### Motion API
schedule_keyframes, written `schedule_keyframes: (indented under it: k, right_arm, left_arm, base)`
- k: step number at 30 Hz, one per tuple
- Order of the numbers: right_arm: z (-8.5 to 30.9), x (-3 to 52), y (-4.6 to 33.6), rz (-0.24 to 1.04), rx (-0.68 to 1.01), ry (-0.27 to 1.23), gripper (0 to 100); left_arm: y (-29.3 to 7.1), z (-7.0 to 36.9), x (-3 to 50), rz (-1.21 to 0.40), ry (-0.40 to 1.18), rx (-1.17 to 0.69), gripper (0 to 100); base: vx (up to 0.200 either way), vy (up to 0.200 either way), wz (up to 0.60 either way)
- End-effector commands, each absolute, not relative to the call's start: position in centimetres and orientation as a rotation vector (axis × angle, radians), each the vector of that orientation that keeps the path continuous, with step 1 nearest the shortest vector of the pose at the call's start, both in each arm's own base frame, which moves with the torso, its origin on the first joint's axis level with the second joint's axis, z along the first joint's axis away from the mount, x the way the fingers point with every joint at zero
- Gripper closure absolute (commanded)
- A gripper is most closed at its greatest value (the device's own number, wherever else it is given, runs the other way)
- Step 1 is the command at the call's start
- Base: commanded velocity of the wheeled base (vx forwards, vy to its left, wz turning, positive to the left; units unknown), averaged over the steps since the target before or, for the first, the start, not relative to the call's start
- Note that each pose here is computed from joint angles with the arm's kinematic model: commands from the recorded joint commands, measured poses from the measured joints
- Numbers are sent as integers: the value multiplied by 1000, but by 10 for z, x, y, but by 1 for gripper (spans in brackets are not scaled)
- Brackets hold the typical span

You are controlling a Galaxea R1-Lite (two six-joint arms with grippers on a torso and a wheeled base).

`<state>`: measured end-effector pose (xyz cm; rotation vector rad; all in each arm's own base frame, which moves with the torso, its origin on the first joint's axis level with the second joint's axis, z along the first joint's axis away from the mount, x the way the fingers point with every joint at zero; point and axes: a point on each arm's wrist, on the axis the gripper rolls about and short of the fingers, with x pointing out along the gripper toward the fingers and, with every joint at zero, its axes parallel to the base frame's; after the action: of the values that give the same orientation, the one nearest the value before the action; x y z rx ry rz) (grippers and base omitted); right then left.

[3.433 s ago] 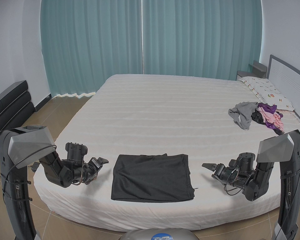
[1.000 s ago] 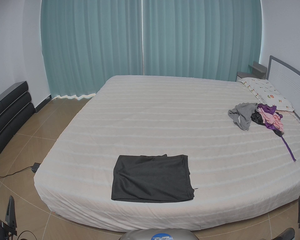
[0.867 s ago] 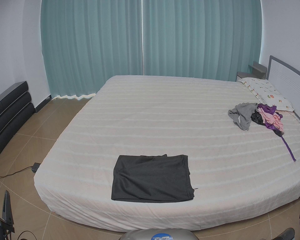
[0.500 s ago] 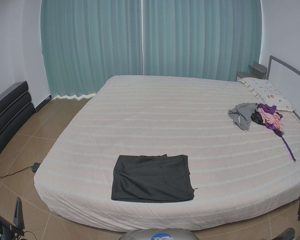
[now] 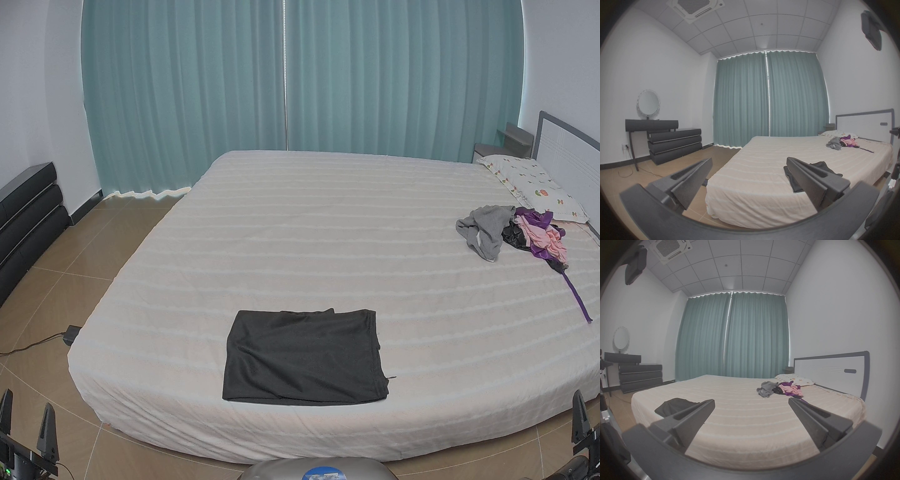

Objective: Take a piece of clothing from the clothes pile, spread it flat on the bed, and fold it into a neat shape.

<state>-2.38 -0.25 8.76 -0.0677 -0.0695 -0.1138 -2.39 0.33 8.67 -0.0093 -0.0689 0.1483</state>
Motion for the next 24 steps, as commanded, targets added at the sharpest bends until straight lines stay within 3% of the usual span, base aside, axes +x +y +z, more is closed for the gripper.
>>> schedule_keyframes:
  k: [1, 6, 24]
  right_arm:
    - [81, -23, 0, 7, -78, -54, 0]
    - [76, -24, 1, 25, -35, 29, 0]
    - [76, -23, 0, 18, -20, -3, 0]
  left_arm:
    - [3, 81, -23, 134, -48, -28, 0]
    - [0, 75, -22, 8, 11, -40, 0]
    - [0, 75, -22, 3, 8, 5, 0]
  base:
    - [0, 0, 0]
    - [0, 0, 0]
    - [0, 0, 0]
